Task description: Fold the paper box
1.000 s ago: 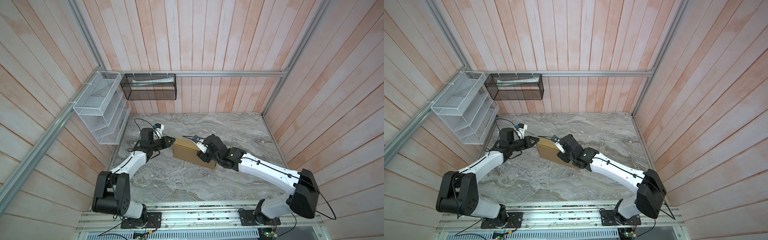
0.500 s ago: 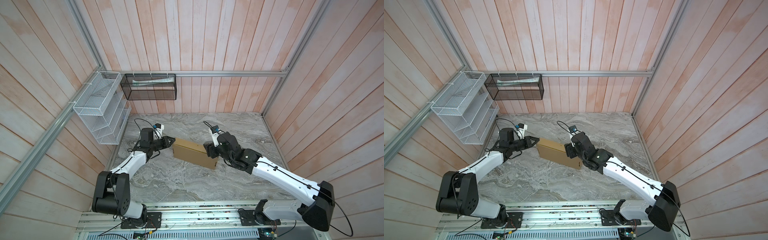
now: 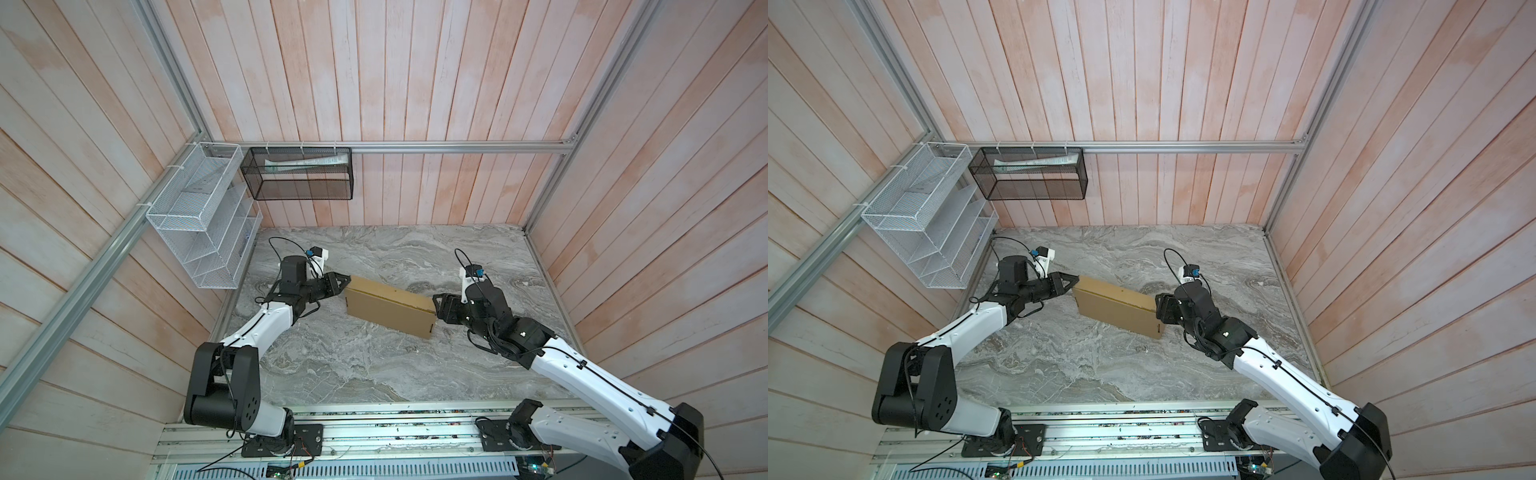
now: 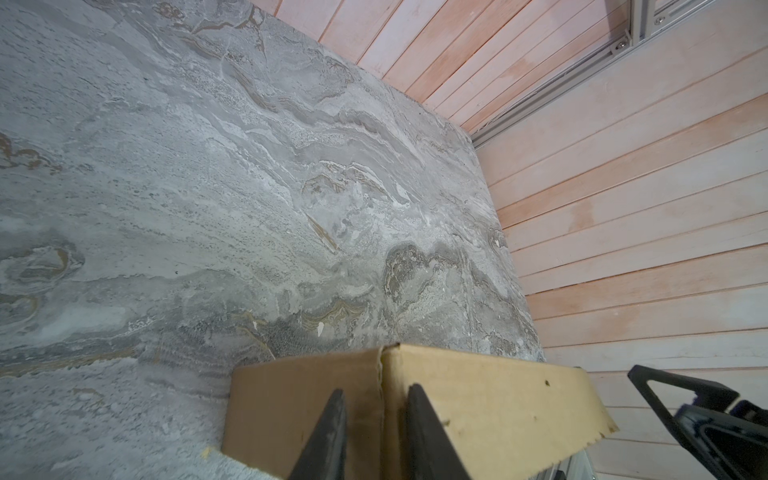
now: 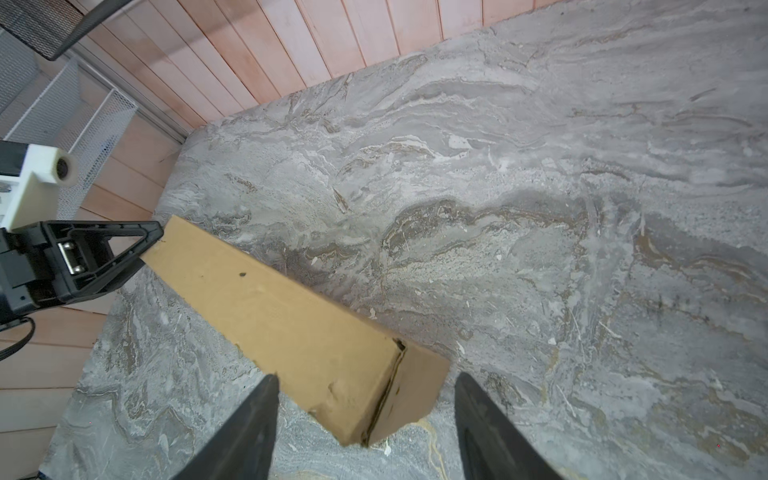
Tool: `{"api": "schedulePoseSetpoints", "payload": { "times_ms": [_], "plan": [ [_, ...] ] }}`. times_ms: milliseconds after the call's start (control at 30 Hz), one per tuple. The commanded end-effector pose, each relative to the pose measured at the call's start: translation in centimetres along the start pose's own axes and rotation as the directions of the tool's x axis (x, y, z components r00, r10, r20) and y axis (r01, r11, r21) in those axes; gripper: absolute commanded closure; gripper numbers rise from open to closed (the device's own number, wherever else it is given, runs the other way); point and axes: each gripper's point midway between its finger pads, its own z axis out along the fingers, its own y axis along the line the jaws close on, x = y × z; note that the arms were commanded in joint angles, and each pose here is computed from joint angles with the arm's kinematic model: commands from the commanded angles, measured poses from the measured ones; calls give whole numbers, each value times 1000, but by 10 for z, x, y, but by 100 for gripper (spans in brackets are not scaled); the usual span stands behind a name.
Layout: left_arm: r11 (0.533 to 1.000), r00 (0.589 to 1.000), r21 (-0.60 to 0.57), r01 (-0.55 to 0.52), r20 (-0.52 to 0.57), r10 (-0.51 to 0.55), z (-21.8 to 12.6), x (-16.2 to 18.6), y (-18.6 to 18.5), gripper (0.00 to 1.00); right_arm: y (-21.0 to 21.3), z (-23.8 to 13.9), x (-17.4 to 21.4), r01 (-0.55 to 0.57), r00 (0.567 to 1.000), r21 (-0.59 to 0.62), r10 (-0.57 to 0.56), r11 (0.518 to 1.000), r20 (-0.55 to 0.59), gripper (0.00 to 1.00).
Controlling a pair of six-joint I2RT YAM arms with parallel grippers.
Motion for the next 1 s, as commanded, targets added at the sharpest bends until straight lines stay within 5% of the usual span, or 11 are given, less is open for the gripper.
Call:
{"api": "schedulePoseSetpoints", "payload": {
  "times_ms": [0,967],
  "plan": [
    [998,998,-48,35,-59,-38,2,23,18,72,-4,2,9,-99,995,-24,99,995,-20,33],
    [998,997,-50,34,-68,-37,3,26,19,72,-21,20,27,-225,974,-109,221,968,-49,43]
  ]
}}
